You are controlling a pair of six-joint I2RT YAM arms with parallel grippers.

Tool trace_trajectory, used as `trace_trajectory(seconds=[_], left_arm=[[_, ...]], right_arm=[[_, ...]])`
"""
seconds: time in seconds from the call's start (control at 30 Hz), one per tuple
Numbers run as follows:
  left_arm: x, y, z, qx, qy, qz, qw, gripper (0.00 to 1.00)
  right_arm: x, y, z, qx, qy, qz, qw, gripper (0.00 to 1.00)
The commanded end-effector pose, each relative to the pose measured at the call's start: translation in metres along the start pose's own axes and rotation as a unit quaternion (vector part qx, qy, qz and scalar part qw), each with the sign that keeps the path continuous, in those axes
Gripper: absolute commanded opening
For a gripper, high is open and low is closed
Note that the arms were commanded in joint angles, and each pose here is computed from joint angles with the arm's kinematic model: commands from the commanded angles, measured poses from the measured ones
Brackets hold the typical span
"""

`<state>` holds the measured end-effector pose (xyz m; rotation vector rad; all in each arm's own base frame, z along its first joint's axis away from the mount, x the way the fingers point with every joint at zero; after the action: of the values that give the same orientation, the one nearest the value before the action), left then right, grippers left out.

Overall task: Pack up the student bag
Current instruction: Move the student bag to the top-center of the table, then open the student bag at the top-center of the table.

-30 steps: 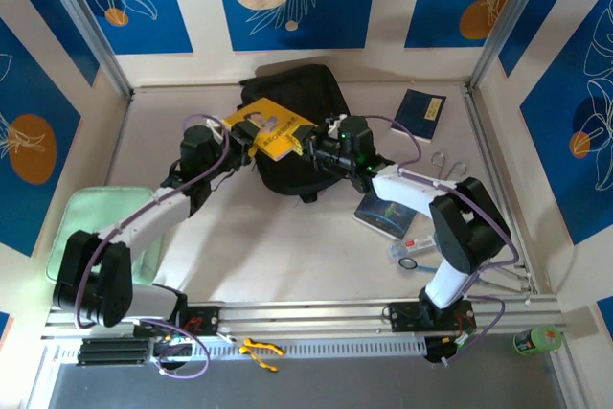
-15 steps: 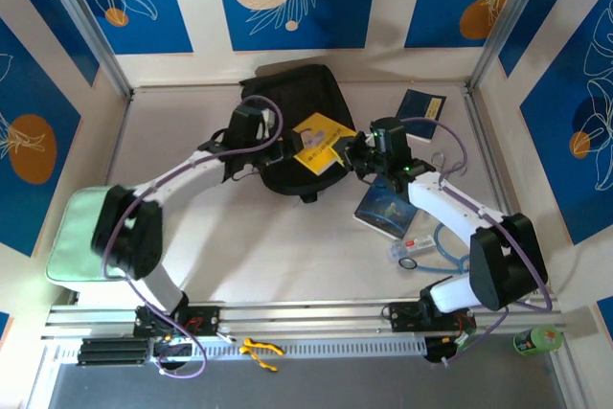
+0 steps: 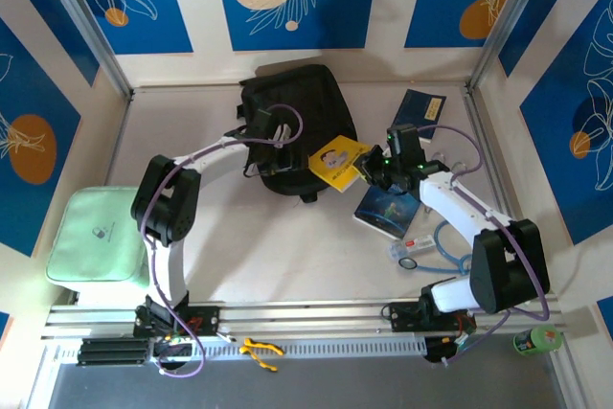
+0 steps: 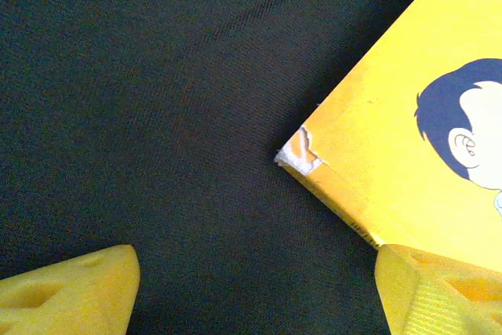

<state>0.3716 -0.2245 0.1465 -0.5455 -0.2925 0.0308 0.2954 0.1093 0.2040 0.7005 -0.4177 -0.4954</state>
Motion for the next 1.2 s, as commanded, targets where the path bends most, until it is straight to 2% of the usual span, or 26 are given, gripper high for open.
trace_trajectory(seconds=[0.0,0.17,0.27,0.37,0.5,0.63,0.73,0.83,1.0,1.17], left_arm=[[-0.036,0.022,0.002,0.033,0.060,0.018,0.997,0.78],[-0.068,0.033,0.020,0.027,0.065,0.025,0.997,0.78],[-0.072,0.029,0.036,0.034,0.055,0.005,0.998,0.78],[-0.065,0.016,0.053,0.027,0.045,-0.035,0.998,0.78],[-0.057,-0.006,0.074,0.017,0.044,-0.129,0.991,0.83],[-0.059,-0.021,0.081,0.034,0.070,-0.254,0.964,0.88],[-0.062,-0.029,0.079,0.063,0.093,-0.349,0.930,0.89],[-0.061,-0.032,0.074,0.083,0.111,-0.415,0.899,0.87],[-0.048,-0.033,0.062,0.119,0.115,-0.442,0.882,0.79],[-0.047,-0.032,0.044,0.118,0.155,-0.448,0.872,0.70]], right_arm=[[0.005,0.002,-0.008,-0.005,0.019,0.028,0.999,0.06],[0.006,0.004,-0.027,0.007,0.049,0.032,0.998,0.06],[0.006,0.012,-0.031,0.018,0.057,0.039,0.997,0.06],[0.009,0.024,-0.022,0.044,0.050,0.054,0.996,0.06],[0.016,0.042,0.003,0.081,0.021,0.077,0.994,0.06],[0.022,0.040,0.028,0.081,-0.022,0.081,0.993,0.06],[0.025,0.029,0.037,0.062,-0.040,0.076,0.994,0.06],[0.028,0.016,0.040,0.052,-0.043,0.059,0.996,0.06],[0.026,0.008,0.045,0.047,-0.052,0.053,0.996,0.06],[0.024,0.004,0.049,0.043,-0.060,0.048,0.996,0.06]])
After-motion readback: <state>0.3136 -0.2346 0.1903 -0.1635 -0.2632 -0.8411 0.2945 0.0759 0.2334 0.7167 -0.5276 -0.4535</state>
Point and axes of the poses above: each hand's point on the last joint's axis, 136 mm out from that joint toward the fingers, its own z axis back along the fingers, its own y axis along the line the jaws close on, x = y × z, the point moved 10 cm from there along z, back along the fingers, and after that the axes turned 6 degrees about z, right-handed, at the moved point
